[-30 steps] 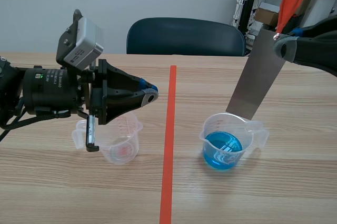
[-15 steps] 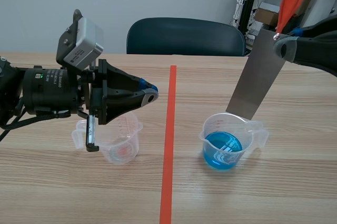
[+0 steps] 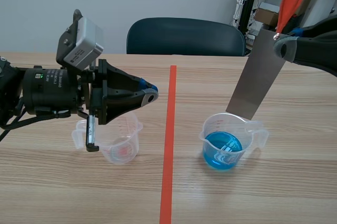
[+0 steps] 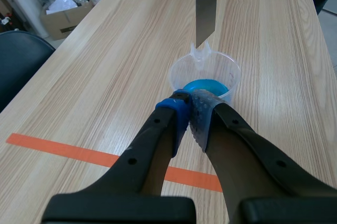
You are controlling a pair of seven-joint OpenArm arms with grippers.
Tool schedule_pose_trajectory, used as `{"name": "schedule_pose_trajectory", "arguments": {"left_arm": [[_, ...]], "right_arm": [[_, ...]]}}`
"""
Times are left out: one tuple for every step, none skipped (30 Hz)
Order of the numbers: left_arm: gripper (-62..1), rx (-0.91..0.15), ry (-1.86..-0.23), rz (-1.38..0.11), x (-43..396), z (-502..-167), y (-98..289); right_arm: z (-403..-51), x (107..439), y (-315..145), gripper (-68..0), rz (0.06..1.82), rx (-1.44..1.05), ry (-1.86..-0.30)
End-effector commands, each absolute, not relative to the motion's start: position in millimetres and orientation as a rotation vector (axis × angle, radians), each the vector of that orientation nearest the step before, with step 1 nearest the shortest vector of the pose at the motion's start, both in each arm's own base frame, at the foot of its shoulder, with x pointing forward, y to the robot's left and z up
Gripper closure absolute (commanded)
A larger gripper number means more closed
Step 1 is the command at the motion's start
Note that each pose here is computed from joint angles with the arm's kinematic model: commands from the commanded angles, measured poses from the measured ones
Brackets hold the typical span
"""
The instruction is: Do the redox reaction experiment. move the plate over the blue solution
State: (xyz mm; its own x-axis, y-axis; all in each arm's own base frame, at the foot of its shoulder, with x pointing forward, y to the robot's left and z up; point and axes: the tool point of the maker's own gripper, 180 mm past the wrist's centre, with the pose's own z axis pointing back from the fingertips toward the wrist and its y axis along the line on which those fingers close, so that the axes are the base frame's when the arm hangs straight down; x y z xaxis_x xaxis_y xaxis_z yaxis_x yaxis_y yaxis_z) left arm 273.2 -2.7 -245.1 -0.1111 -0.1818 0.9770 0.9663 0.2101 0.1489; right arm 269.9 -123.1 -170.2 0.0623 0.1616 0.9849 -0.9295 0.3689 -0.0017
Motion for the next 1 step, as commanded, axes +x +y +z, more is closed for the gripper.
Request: {"name": "schedule_pose_trajectory", "arguments": {"left_arm": [[-2.9,-0.885,-1.302,-1.201,272.1,-236.1,-7.9]], "right_arm": [[-153.2,274.9,-124.4,-0.6,0.983,0.830,-1.267]]}}
